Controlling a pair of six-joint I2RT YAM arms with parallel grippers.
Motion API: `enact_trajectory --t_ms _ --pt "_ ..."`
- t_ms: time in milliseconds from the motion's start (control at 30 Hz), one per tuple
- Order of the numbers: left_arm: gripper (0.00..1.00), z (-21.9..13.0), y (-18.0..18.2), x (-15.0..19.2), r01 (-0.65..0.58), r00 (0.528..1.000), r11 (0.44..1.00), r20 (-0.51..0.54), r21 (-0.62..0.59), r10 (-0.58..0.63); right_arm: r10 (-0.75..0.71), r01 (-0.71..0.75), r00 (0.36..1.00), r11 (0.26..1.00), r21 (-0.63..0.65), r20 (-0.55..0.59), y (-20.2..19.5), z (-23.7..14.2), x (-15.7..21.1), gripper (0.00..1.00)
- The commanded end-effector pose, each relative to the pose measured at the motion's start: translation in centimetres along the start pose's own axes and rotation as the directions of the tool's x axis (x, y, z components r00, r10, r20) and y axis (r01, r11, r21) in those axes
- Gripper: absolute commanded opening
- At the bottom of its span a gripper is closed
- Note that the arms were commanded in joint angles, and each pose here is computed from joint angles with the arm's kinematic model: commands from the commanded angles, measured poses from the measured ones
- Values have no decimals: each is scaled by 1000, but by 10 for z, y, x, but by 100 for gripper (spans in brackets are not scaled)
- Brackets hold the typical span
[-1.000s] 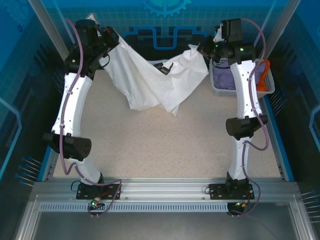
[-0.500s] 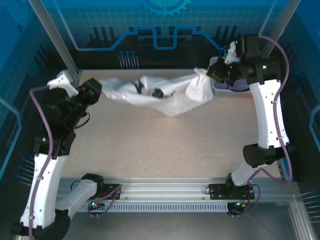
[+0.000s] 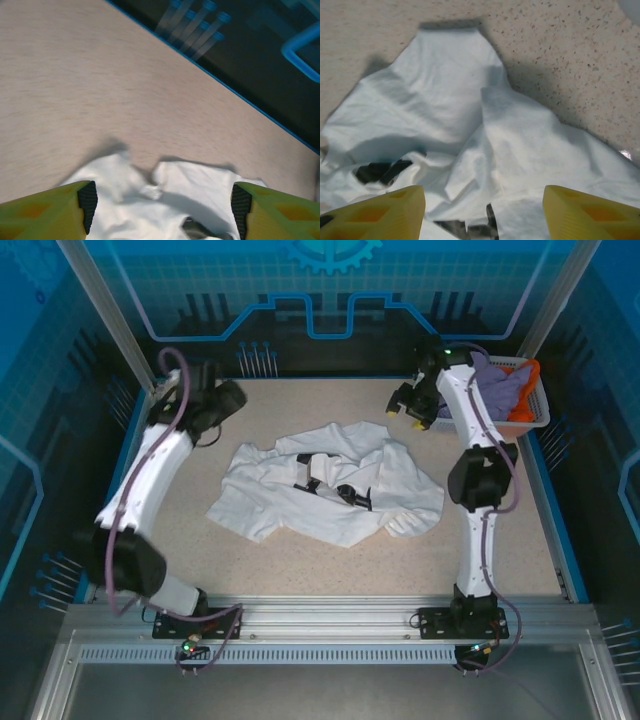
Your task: Fold and stack the t-shirts
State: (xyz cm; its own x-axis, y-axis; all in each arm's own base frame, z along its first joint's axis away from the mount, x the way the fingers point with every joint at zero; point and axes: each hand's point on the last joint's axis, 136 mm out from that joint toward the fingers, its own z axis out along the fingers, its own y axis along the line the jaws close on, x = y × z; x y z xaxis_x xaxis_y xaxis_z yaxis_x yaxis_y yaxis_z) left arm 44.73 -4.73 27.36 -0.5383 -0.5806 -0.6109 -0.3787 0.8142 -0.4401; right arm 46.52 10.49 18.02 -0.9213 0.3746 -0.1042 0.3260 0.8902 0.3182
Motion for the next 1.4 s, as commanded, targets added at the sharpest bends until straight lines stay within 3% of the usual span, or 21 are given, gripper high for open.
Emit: enact_trajectory --t_ms 0,133,267,367,567,700,833,1000,1100,1267,1367 --pt "76 40 -60 73 -157 935 972 -292 172 203 -83 94 994 982 -162 71 24 -47 42 65" --pt "81 95 -103 132 -342 798 913 -444 225 408 -23 18 999 994 -112 -39 -21 -1 103 63" --pt "86 148 -120 150 -373 802 905 -419 203 425 21 -28 996 997 -73 -90 -52 16 156 63" --pt "88 178 -141 165 -442 779 865 -376 237 502 18 -22 995 999 -33 -93 -67 11 182 63" --pt "91 234 -152 192 -532 747 802 -294 272 596 -4 4 997 1000 4 -72 -78 1 208 63" --pt "88 255 -147 201 -576 722 771 -274 271 636 -13 15 997 999 31 -76 -82 -4 214 63" --pt "77 265 -143 205 -611 708 754 -259 242 657 -34 38 997 998 52 -71 -85 -10 212 63" --pt "34 266 -151 187 -605 746 770 -194 201 637 -41 44 997 998 49 -71 -81 -9 205 62" --pt "3 259 -155 159 -596 782 793 -130 130 609 -42 46 996 998 53 -74 -78 -8 201 61" --pt "0 227 -140 59 -474 880 881 42 -14 474 -47 49 998 997 62 -45 -75 -12 192 61" --pt "0 197 -115 -16 -373 903 922 185 -104 387 -58 60 998 996 67 -32 -72 -12 184 61"
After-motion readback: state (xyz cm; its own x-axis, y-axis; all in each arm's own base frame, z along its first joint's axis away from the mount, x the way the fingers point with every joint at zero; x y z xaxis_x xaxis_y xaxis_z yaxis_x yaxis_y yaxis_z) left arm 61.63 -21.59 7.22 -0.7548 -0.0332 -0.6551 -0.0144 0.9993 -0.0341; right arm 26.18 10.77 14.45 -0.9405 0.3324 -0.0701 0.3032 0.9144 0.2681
